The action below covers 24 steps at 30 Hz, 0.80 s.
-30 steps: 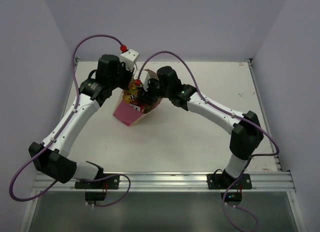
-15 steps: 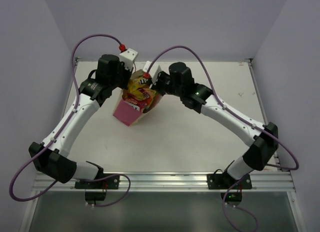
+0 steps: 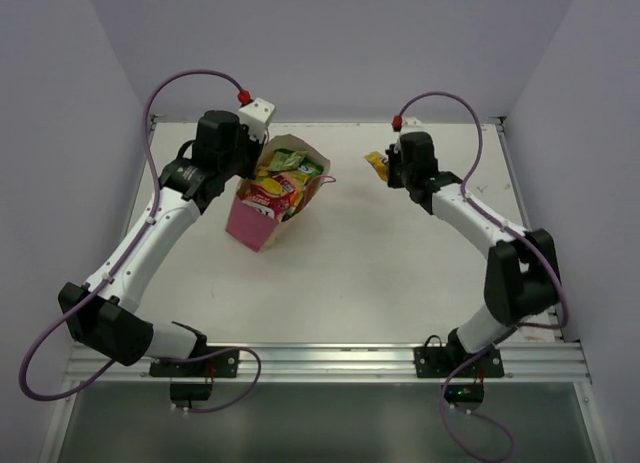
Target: Take the snacks out of the paper bag
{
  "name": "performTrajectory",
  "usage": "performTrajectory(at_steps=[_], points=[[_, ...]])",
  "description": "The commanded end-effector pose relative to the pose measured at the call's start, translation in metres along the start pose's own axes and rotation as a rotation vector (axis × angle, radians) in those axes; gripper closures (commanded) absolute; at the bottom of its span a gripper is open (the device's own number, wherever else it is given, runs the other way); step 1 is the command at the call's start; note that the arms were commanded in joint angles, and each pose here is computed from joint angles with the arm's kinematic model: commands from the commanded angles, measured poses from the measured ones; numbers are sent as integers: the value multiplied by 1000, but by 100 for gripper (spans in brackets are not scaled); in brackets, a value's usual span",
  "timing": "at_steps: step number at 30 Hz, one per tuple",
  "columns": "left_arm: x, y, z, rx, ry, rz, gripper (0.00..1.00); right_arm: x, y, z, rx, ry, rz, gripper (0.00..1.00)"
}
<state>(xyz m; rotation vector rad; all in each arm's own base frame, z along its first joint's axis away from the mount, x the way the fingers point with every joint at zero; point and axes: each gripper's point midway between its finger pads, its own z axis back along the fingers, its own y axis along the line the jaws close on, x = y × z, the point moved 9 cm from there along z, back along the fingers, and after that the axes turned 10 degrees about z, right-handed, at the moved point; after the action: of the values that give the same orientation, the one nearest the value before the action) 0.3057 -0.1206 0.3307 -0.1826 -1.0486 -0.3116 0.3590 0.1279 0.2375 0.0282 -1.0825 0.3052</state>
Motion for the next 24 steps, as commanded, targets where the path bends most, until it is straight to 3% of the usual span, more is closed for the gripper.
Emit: performTrajectory(at_steps=[1,2,7,8,11,15,18,23,24], points=[[28,0,17,-11,-170,4,100,-58,7,-41,-56,225,-239,99],[28,0,17,-9,-170,3,100,-64,8,-46,-64,245,-252,97],[27,0,17,-15,-168,-2,100,-58,13,-46,18,264,-208,63],[27,0,17,-18,-169,-5,100,-43,13,-35,42,222,-186,47],[27,-1,17,-23,-168,-14,100,1,18,-3,132,82,-59,29],[25,-1,17,-28,-157,-27,100,76,44,51,234,-190,234,25],[26,-1,18,-34,-159,-32,100,114,70,83,326,-349,415,30],[31,-1,20,-37,-169,-32,100,142,107,103,470,-489,605,35],[31,-1,20,-39,-169,-32,100,137,117,95,514,-466,635,35]])
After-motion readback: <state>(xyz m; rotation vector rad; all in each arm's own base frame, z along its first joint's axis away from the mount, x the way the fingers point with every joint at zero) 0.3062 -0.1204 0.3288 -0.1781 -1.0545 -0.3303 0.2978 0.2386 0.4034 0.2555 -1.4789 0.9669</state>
